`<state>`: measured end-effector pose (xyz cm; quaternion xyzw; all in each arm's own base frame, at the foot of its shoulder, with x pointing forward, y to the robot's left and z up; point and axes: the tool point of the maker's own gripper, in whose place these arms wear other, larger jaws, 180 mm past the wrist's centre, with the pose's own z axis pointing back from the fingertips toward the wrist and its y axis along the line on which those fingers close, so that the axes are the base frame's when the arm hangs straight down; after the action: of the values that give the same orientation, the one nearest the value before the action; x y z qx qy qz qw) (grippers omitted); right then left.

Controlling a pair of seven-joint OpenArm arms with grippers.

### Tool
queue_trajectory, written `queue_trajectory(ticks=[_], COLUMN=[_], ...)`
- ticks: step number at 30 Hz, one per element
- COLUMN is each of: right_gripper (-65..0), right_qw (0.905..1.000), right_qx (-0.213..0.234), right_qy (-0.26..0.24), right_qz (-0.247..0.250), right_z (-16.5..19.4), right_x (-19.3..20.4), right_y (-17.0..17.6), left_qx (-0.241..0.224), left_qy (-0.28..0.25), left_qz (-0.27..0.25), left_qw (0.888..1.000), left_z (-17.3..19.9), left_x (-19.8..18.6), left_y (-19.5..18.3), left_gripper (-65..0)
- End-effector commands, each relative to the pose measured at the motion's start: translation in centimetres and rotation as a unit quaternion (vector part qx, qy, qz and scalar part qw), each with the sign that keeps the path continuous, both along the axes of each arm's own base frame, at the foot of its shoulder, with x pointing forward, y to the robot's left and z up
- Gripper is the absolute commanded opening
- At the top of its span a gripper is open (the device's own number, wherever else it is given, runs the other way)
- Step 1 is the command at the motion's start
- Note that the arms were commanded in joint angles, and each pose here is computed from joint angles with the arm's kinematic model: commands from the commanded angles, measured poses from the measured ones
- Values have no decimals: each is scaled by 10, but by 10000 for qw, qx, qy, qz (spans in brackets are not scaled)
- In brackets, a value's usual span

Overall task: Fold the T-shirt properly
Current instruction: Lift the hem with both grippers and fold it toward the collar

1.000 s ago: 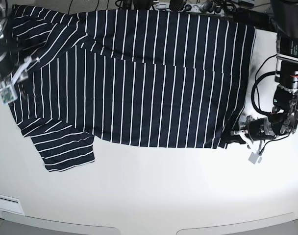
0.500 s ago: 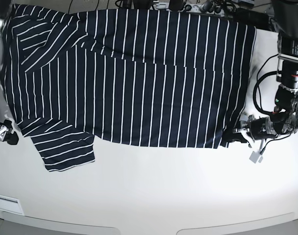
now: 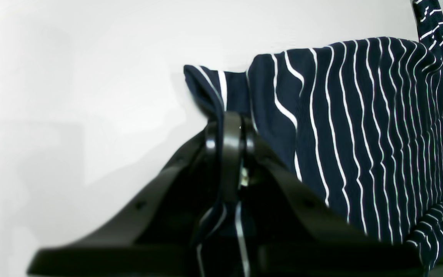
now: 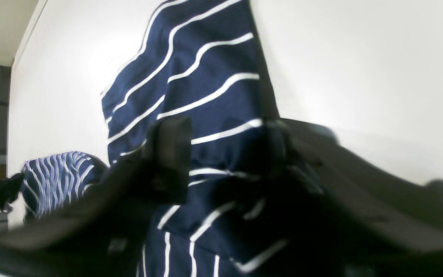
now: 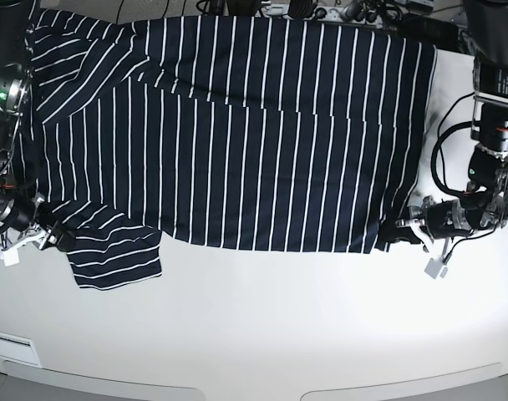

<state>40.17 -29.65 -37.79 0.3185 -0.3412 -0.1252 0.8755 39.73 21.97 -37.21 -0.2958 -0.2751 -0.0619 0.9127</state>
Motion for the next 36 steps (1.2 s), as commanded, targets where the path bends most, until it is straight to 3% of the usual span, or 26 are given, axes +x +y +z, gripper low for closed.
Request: queue_trajectory(ticks=[1,3,4,9,12,18,22,28,32,36], right_gripper=[-461,-632,-650,-650,-650,-650,-650,-650,-650,-650], right_qw=[9996,9995,9995,9965,9893,9542,9357,9398,9480,9531], right_qx=[-84,-130,-166,-476,-901,-2022,-2446,-2389,-2083,-1841], right_qy=[-261,-283,-281,-546,-690,-1135,-1276,-1226,-829,-756], right_qz=[-52,-10,52,425,913,1893,2197,2113,2258,2279], right_z=[21,24,26,49,61,80,87,97,102,113], right_x=[12,12,12,21,26,36,38,32,12,2], right_y=[-12,-13,-12,-4,11,48,59,40,27,18], left_qx=[242,207,195,159,349,579,688,743,594,558], left_qy=[61,-38,-100,-582,-1034,-1579,-1323,-1181,-1036,-954], left_qz=[-85,-260,-332,-314,-269,-270,-402,-679,-569,-488], left_qw=[9997,9994,9992,9977,9937,9854,9880,9879,9912,9927], left_z=[2,4,7,40,69,111,104,94,89,84], left_x=[-1,-2,-1,28,53,83,77,61,48,40], left_y=[9,5,4,2,7,9,10,15,30,38], left_gripper=[-650,-650,-650,-650,-650,-650,-650,-650,-650,-650])
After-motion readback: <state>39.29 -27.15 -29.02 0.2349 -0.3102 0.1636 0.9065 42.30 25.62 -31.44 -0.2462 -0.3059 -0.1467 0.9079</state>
